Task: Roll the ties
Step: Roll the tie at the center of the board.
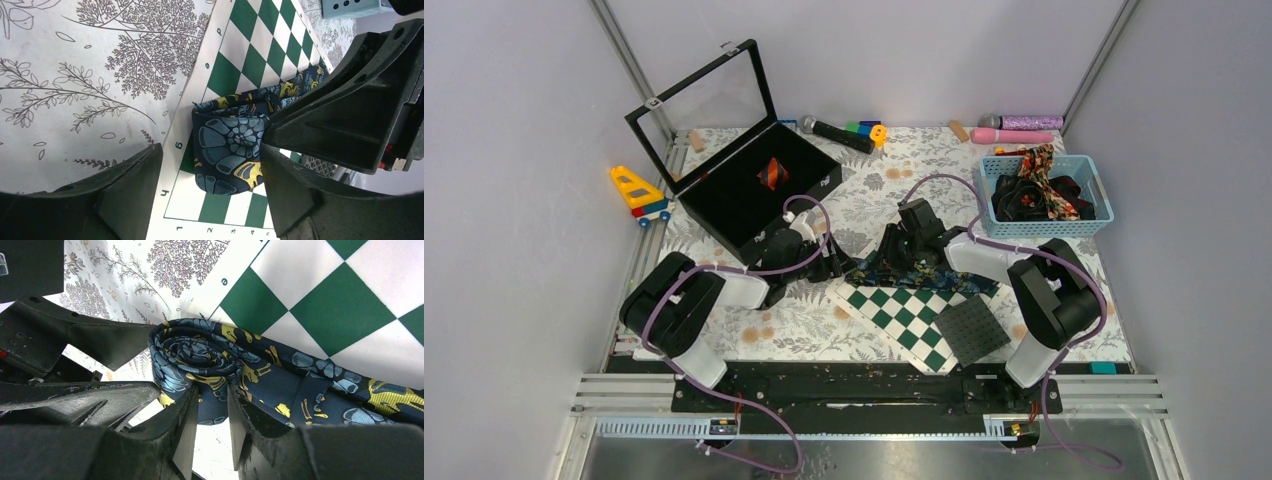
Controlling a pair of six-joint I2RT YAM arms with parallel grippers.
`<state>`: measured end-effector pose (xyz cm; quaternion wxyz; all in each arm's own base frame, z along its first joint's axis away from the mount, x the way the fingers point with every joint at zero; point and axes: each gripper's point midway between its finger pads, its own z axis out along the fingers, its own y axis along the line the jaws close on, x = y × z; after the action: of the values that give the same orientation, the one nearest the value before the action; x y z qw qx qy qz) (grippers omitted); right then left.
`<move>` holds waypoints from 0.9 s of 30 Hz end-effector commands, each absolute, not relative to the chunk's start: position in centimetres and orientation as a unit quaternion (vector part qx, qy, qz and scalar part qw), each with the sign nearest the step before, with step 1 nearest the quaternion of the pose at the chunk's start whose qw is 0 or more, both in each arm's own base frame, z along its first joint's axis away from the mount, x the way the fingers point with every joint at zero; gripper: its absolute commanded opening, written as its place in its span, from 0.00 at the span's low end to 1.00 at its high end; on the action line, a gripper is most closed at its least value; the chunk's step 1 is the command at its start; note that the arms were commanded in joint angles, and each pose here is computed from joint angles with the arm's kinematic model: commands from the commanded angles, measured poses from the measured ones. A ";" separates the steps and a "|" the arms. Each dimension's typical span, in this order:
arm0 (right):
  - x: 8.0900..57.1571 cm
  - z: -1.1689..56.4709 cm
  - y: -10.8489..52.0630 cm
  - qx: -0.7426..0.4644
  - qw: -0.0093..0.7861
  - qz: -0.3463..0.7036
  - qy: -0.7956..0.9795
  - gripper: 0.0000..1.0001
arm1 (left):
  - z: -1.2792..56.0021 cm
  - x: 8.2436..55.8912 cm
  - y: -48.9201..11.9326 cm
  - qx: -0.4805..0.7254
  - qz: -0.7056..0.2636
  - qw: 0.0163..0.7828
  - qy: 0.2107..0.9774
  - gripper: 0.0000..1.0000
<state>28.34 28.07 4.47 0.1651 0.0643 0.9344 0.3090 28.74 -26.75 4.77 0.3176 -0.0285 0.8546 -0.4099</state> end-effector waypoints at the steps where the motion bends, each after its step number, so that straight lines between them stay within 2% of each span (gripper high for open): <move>1: 28.1 3.6 27.9 0.063 0.161 0.295 0.940 0.35 | 6.9 29.4 -28.4 -0.013 -0.448 0.337 0.828 0.72; 16: 28.1 3.7 28.1 0.060 0.158 0.299 0.939 0.35 | 6.5 28.9 -29.9 -0.024 -0.467 0.331 0.820 0.70; 27: 28.0 3.5 28.1 0.058 0.154 0.299 0.940 0.35 | 5.7 28.6 -30.4 -0.029 -0.477 0.323 0.817 0.62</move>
<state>28.28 28.03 4.05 0.1609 0.0649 0.9361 0.3059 28.17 -29.61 4.33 0.3055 -0.0344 0.8383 -0.4503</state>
